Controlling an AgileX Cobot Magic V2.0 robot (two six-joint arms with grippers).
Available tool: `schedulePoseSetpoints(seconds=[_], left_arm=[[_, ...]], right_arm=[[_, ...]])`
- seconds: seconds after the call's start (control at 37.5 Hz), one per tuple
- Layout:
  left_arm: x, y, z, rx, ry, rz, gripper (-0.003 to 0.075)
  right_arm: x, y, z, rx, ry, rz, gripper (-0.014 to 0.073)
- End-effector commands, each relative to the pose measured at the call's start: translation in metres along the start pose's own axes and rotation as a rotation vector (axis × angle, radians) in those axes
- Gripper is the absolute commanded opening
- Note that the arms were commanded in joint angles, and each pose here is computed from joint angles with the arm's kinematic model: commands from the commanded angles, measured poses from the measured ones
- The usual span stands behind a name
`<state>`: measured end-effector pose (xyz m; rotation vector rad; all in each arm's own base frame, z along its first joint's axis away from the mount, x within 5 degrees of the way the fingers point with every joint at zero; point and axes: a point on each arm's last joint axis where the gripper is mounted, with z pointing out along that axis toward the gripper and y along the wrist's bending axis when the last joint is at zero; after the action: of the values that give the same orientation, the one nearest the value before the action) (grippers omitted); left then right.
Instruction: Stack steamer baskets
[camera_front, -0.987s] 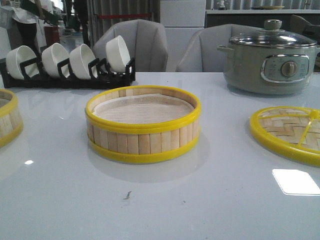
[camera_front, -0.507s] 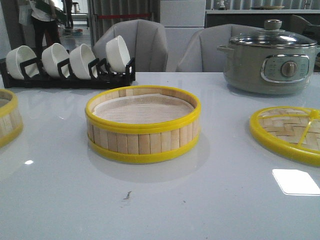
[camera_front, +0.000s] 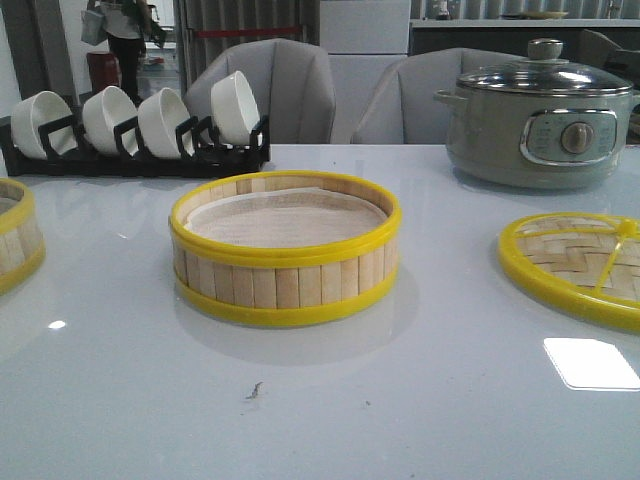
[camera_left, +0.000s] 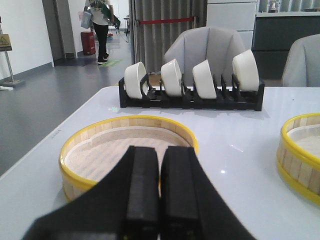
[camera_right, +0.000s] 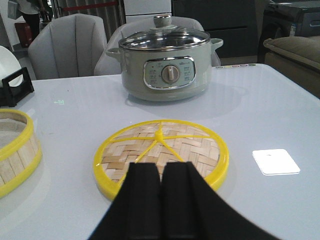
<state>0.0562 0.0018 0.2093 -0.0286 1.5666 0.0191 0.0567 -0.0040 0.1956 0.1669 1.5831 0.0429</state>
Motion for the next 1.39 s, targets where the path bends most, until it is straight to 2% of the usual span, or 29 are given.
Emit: schedulePoseSetpoints(seconds=[0.0, 0.08, 0.21, 0.37, 0.51, 0.64, 0.75, 1.36], left_arm=[[-0.038, -0.003, 0.003, 0.041, -0.11, -0.025, 0.0092], [-0.065, -0.006, 0.011, 0.084, -0.106, -0.005, 0.0092], [-0.115, -0.015, 0.043, 0.142, -0.005, 0.046, 0.0092], [-0.172, -0.023, 0.097, 0.135, 0.191, 0.074, 0.0092], [-0.203, -0.028, 0.137, 0.117, 0.341, 0.083, 0.0092], [-0.209, -0.031, 0.164, 0.103, 0.472, 0.099, 0.0092], [-0.208, -0.031, 0.173, 0.092, 0.519, 0.119, 0.0092], [-0.208, -0.03, 0.176, 0.09, 0.483, 0.141, 0.0092]], right_arm=[[-0.014, 0.001, -0.003, -0.002, -0.124, -0.01, 0.0055], [-0.014, 0.001, -0.003, -0.002, -0.124, -0.01, 0.0055], [-0.014, 0.001, -0.003, -0.002, -0.124, -0.01, 0.0055], [-0.014, 0.001, -0.003, -0.002, -0.124, -0.01, 0.0055], [-0.014, 0.001, -0.003, -0.002, -0.124, -0.01, 0.0055], [-0.014, 0.001, -0.003, -0.002, -0.124, -0.01, 0.0055], [-0.014, 0.001, -0.003, -0.002, -0.124, -0.01, 0.0055], [-0.014, 0.001, -0.003, -0.002, -0.124, -0.01, 0.0055]])
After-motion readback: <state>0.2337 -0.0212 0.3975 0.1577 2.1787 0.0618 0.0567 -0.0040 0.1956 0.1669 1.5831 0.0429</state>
